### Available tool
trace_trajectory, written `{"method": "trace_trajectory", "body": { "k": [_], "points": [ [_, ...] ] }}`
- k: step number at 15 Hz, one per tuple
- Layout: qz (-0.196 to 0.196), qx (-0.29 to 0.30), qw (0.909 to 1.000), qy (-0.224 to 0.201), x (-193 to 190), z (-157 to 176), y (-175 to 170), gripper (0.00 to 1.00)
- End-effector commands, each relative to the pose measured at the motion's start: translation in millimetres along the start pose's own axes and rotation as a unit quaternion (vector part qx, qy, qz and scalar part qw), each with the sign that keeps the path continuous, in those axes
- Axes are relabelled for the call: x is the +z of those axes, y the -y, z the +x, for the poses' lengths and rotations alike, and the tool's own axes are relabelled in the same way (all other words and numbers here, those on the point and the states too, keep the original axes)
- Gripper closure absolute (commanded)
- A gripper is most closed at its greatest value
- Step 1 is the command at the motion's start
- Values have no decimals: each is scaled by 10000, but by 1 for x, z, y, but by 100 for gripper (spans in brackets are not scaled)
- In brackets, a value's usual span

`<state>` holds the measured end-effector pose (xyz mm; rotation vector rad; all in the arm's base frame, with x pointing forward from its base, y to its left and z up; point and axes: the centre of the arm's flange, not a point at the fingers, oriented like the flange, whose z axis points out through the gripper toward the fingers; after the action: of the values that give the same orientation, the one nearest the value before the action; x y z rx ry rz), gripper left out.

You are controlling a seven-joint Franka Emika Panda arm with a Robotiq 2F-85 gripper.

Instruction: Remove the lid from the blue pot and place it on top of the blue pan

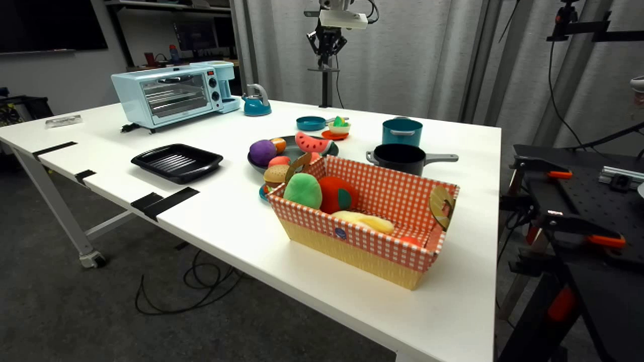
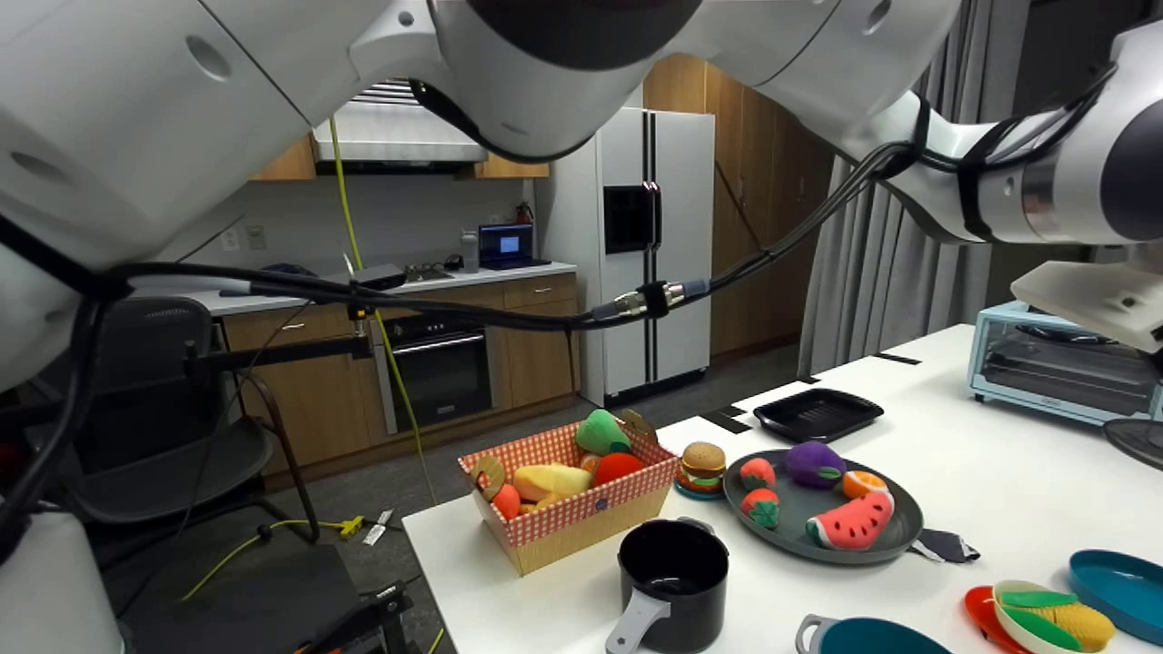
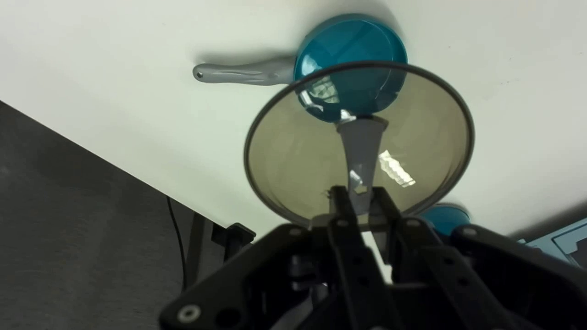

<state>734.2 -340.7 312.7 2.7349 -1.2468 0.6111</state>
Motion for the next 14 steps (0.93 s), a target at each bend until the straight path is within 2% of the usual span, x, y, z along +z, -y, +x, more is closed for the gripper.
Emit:
{"method": "trace_trajectory", "body": {
  "k": [1, 5, 6, 7, 14],
  "points": [
    [-22, 191, 9998, 57, 5, 18, 6, 96],
    [-28, 230, 9997, 90, 6, 21, 9, 96],
    [-37, 236, 9997, 111, 6, 21, 10, 60],
    [-40, 247, 9996, 124, 6, 22, 10, 58],
    [-73, 207, 9996, 176, 8, 20, 14, 7]
  ]
}}
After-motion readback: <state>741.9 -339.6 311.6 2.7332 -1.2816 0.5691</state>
